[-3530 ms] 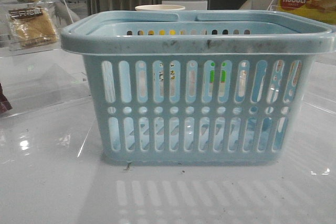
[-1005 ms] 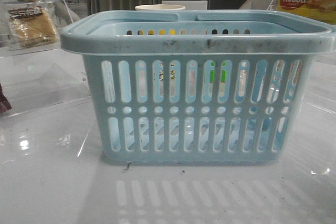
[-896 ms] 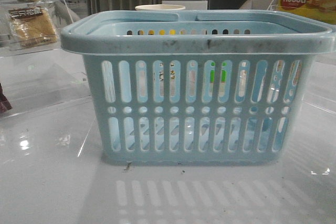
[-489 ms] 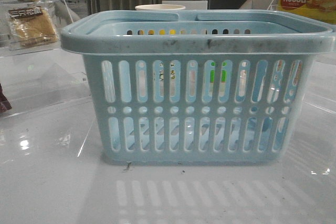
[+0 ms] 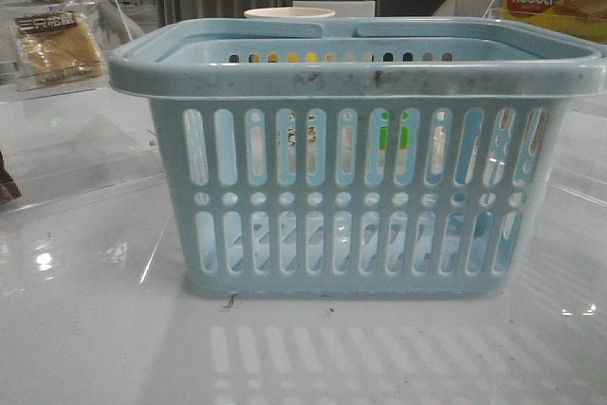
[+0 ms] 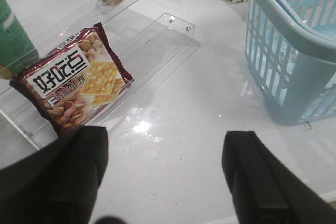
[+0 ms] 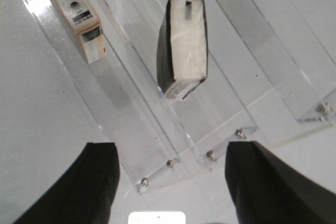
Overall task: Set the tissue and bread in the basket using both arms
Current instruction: 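Reach the right gripper to the white tissue pack on the shelf and grasp it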
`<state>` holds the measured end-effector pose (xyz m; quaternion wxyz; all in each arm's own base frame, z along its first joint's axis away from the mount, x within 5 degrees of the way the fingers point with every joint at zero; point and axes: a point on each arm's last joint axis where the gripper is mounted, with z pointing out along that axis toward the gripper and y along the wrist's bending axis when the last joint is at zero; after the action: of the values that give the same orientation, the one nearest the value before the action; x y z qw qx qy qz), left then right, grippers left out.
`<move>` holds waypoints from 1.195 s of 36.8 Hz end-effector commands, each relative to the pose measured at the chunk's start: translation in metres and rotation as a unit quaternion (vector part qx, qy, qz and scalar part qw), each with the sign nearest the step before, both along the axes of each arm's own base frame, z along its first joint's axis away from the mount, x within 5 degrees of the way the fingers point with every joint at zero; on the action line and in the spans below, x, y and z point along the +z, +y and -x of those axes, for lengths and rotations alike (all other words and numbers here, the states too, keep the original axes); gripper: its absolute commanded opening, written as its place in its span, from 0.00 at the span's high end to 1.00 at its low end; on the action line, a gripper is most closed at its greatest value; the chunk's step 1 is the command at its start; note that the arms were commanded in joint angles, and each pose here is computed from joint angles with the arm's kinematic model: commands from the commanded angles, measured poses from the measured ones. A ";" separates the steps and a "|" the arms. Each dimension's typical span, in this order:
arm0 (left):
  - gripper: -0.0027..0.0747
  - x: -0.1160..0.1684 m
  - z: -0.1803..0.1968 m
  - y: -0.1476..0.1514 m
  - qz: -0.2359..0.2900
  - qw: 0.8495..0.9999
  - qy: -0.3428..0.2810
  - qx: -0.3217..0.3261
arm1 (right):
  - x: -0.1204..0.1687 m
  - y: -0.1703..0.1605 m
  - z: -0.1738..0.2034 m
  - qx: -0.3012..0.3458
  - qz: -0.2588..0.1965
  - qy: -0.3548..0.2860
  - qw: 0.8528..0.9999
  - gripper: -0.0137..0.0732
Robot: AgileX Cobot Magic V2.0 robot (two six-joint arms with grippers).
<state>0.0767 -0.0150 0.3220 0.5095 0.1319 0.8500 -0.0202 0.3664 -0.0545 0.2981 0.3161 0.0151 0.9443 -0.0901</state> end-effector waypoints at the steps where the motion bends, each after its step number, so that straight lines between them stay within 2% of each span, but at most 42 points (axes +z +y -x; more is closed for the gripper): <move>1: 0.30 0.016 -0.004 -0.002 0.015 0.999 -0.048 -0.002 | 0.022 -0.005 -0.012 0.008 0.026 -0.065 0.998 0.22; 11: 0.30 0.016 -0.004 -0.002 0.018 0.999 -0.047 -0.002 | 0.005 -0.006 -0.033 0.019 0.027 -0.092 0.995 0.22; 24: 0.31 0.016 -0.004 -0.002 0.018 0.999 -0.047 -0.003 | 0.005 -0.011 -0.041 0.031 0.050 -0.130 0.990 0.22; 37: 0.31 0.016 -0.004 -0.003 0.024 0.999 -0.046 -0.004 | -0.009 -0.018 -0.047 0.023 0.047 -0.118 0.992 0.23; 41: 0.31 0.016 -0.004 -0.003 0.024 0.999 -0.046 -0.004 | -0.009 -0.018 -0.047 0.024 0.046 -0.118 0.992 0.32; 44: 0.31 0.016 -0.004 -0.003 0.025 0.999 -0.045 -0.004 | -0.009 -0.018 -0.048 0.024 0.047 -0.121 0.991 0.45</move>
<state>0.0766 -0.0155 0.3220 0.5093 0.1307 0.8503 -0.0245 0.4141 -0.0700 0.2496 0.3588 -0.0072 0.9271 -0.1085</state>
